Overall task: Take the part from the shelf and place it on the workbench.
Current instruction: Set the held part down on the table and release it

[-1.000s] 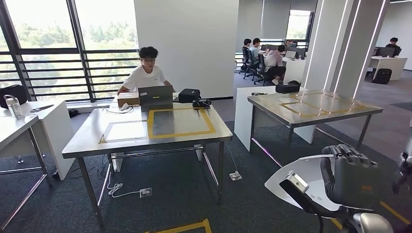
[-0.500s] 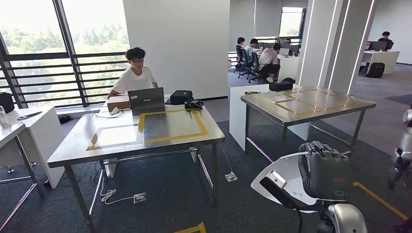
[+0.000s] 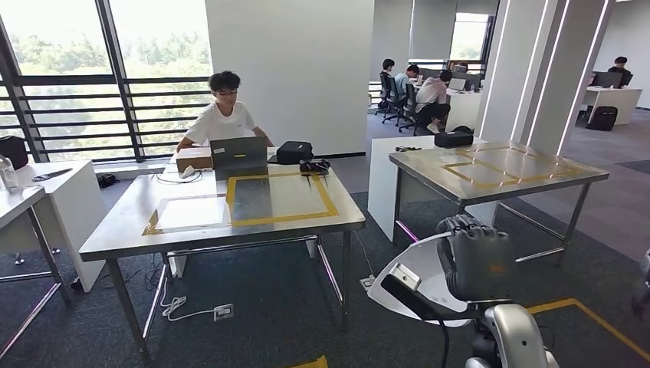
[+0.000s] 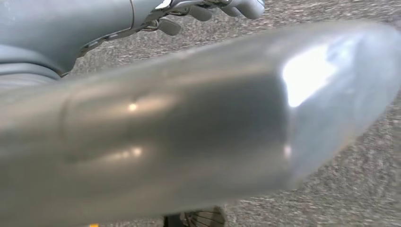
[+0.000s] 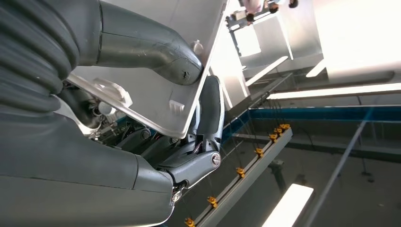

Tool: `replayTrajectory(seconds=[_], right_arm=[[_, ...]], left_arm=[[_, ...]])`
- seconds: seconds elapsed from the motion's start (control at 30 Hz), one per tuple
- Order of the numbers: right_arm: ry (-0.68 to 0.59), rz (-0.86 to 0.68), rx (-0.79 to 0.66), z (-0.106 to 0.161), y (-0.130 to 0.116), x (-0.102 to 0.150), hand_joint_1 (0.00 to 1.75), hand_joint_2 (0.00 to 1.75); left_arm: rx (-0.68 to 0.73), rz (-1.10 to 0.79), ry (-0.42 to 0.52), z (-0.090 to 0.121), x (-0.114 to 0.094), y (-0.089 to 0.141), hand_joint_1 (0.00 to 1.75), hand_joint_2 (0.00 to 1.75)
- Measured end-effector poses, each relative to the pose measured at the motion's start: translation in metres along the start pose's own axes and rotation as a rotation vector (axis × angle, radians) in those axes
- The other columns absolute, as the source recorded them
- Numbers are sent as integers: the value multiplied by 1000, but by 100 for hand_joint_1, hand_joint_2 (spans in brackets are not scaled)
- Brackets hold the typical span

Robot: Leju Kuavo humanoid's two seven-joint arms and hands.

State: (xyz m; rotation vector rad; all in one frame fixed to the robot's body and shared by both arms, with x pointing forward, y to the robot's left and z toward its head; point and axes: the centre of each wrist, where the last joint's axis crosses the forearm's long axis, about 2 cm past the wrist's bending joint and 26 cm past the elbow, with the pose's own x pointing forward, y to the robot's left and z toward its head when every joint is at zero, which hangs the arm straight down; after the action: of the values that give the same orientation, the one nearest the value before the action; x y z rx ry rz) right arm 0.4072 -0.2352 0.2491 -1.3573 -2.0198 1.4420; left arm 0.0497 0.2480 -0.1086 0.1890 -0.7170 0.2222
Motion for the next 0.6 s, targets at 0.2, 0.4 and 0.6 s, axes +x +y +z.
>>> replayTrajectory(seconds=[0.2,0.4,0.6], right_arm=[[-39,-41,6,-26,-3,8,140,175],[-52,-100,43,-57,-1,18,140,175],[-53,-118,63,-75,-1,19,140,175]], left_arm=[[-7,-4,-11,-2,3,0,0,0],[-12,-10,-7,-4,5,0,0,0],[-11,-11,-4,-4,5,1,0,0]])
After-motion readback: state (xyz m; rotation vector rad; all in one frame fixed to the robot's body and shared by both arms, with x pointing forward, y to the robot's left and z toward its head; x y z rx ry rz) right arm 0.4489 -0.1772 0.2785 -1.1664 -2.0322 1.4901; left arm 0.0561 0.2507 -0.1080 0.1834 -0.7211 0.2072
